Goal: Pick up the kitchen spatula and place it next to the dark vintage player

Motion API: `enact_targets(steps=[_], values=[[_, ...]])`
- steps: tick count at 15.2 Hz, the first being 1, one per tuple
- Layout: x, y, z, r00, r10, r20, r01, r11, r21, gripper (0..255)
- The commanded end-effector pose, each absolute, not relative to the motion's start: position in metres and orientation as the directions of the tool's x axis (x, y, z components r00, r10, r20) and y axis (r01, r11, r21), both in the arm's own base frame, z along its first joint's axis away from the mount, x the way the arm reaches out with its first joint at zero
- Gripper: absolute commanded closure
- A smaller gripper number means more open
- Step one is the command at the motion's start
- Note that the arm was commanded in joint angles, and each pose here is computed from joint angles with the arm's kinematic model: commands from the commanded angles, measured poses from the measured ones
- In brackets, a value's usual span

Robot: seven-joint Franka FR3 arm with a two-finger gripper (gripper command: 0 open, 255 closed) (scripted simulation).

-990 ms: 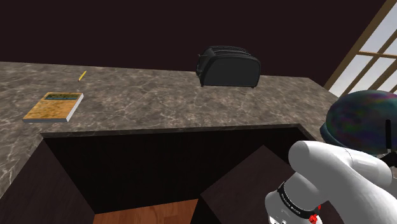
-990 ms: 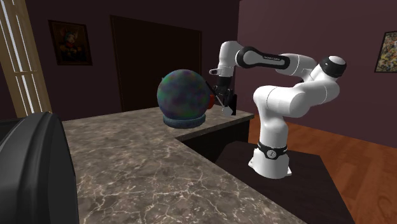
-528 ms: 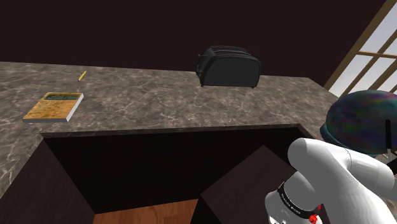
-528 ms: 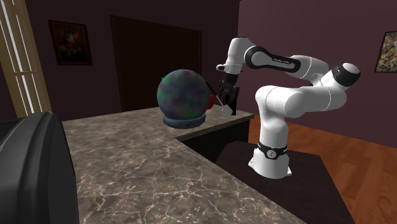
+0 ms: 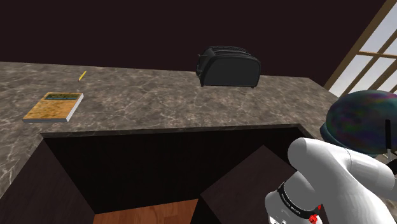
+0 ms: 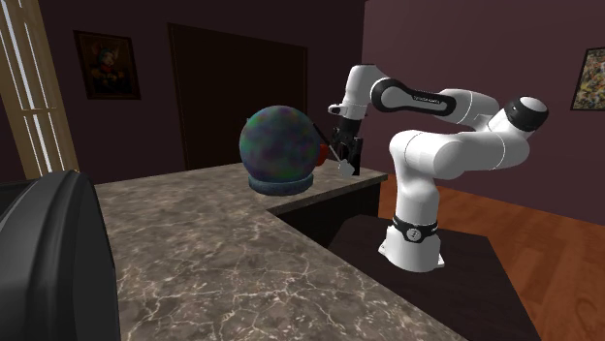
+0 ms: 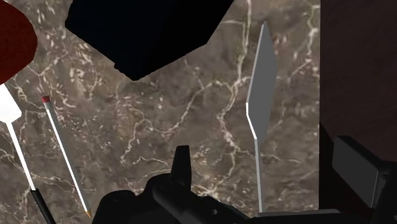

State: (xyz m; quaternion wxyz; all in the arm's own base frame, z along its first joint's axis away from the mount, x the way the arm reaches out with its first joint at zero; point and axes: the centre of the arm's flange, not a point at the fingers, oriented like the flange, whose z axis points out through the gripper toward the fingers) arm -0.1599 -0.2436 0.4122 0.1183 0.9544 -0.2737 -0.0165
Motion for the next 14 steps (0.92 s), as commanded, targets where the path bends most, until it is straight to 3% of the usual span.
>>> enact_targets(steps=[1, 3, 4, 14], values=[[-0.1599, -0.2436, 0.4120, 0.850, -0.526, 0.033, -0.518, -0.822, 0.235, 0], [-0.1599, -0.2436, 0.4121, 0.850, -0.526, 0.033, -0.518, -0.822, 0.235, 0], [-0.1599, -0.2436, 0.4121, 0.850, -0.526, 0.033, -0.518, -0.822, 0.235, 255], [-0.1599, -0.2436, 0.4173, 0.850, -0.526, 0.033, -0.518, -0.822, 0.235, 255]])
